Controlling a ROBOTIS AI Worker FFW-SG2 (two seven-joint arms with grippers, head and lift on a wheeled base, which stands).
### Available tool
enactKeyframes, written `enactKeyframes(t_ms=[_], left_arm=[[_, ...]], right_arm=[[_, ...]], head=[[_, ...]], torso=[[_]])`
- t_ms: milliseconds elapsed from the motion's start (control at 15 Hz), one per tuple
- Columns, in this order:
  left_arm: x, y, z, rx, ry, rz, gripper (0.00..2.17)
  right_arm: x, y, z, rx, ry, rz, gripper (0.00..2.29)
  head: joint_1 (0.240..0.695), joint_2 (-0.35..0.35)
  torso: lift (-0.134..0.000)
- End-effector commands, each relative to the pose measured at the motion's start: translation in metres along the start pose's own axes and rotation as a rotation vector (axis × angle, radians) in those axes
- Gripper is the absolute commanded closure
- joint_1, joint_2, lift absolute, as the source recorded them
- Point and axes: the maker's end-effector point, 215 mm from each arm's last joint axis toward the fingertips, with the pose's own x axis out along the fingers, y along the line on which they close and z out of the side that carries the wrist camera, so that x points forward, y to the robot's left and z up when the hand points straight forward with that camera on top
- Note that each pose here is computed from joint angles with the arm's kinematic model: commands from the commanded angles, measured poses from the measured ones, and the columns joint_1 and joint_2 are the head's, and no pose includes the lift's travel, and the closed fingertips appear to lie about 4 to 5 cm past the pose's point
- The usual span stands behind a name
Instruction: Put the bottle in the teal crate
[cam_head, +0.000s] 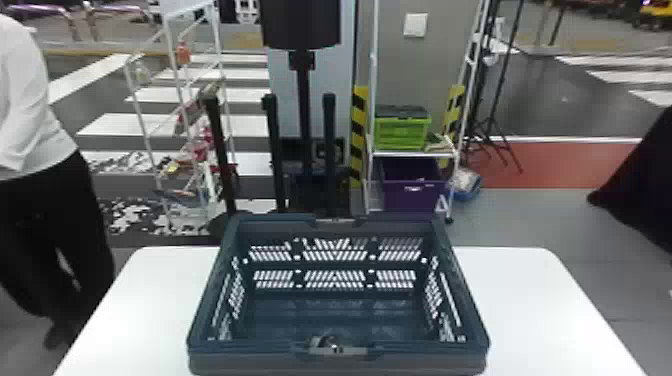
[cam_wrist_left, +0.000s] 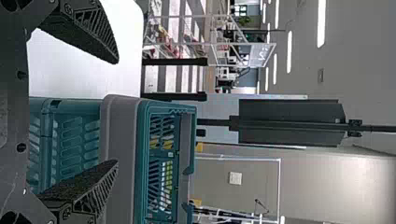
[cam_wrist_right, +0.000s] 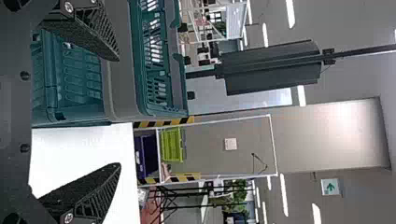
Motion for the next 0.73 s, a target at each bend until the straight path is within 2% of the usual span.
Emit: enactKeyframes(t_ms=[0, 667], left_arm=[[0.0003, 0.0004, -0.0010, 0.001, 0.001, 0.001, 0.12], [-0.0003, 0.0006, -0.0015, 0.000, 0.001, 0.001, 0.12]], right_arm=[[-0.0010, -0.0022, 0.0003, -0.003, -0.001, -0.003, 0.09], [-0.0058, -0.0040, 0.0051, 0.004, -0.019, -0.009, 0.09]], head=[[0.499, 0.000], [0.499, 0.000]], torso=[[0.000], [0.000]])
